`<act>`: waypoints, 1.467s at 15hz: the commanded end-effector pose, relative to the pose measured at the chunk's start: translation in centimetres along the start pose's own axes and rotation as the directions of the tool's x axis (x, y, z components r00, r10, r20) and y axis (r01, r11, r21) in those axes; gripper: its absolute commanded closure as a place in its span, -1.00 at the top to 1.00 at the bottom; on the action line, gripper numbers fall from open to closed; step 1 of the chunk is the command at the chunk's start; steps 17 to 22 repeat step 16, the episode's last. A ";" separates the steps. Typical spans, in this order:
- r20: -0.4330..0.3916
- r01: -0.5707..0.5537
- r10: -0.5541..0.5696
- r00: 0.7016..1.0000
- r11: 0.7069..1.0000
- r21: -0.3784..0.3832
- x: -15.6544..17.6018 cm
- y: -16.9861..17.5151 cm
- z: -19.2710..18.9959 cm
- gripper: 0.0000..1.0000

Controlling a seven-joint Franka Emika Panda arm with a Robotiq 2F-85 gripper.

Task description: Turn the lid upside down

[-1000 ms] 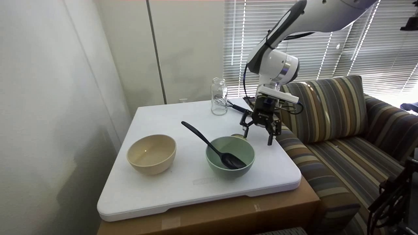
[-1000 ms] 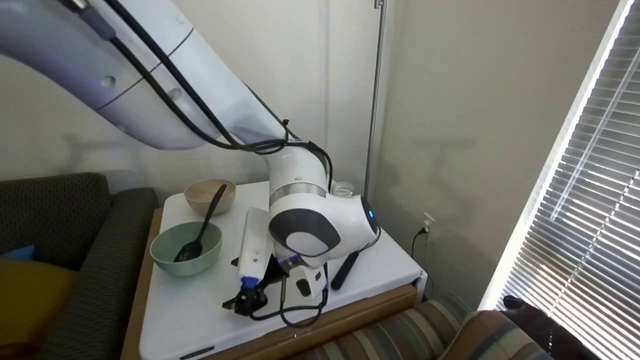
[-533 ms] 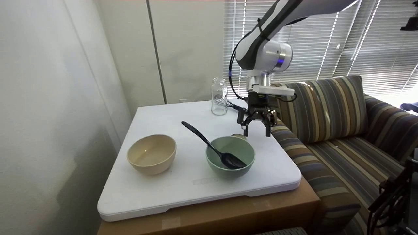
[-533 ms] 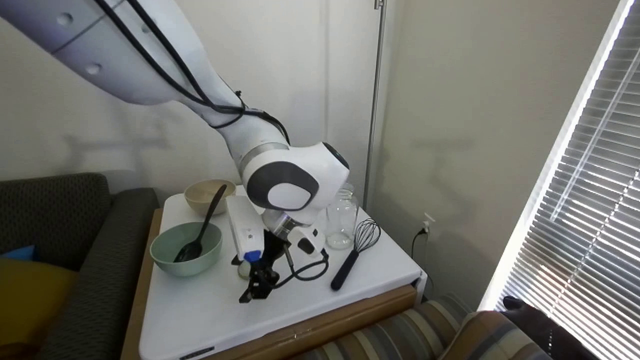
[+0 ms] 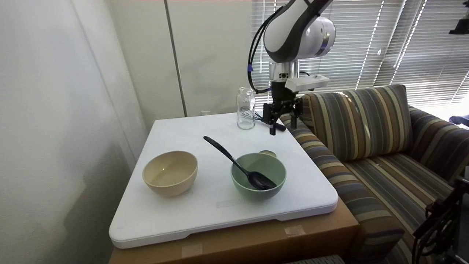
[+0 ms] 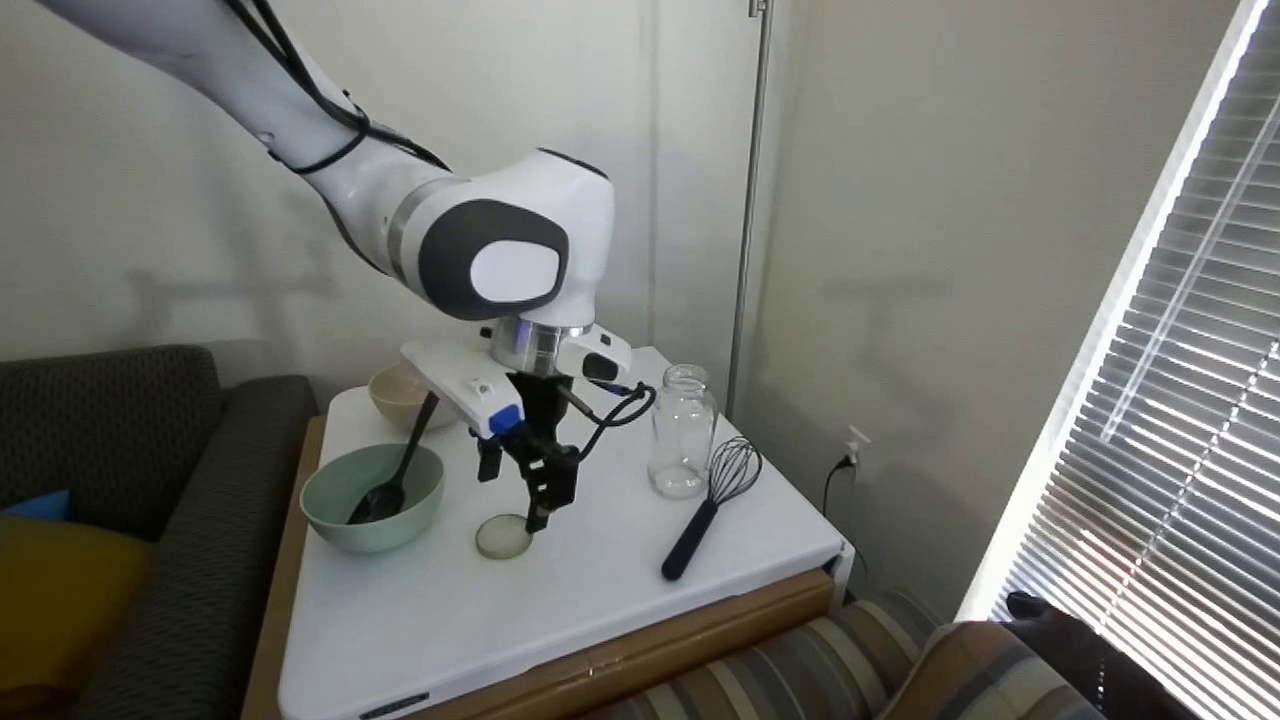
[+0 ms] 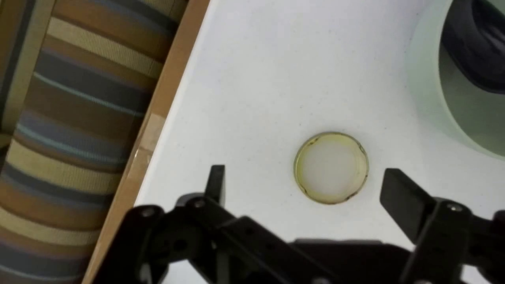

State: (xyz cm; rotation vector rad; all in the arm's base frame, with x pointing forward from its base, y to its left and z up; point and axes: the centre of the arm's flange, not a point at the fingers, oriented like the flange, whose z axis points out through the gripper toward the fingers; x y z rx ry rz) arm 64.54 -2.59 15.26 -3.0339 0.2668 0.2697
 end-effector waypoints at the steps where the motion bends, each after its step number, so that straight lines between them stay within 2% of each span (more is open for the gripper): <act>1: -0.023 0.015 -0.015 1.000 1.000 -0.008 -0.3 -0.2 -0.7 1.00; 22: -0.037 0.030 -0.030 0.999 0.999 -0.011 -1.0 -0.1 -1.2 1.00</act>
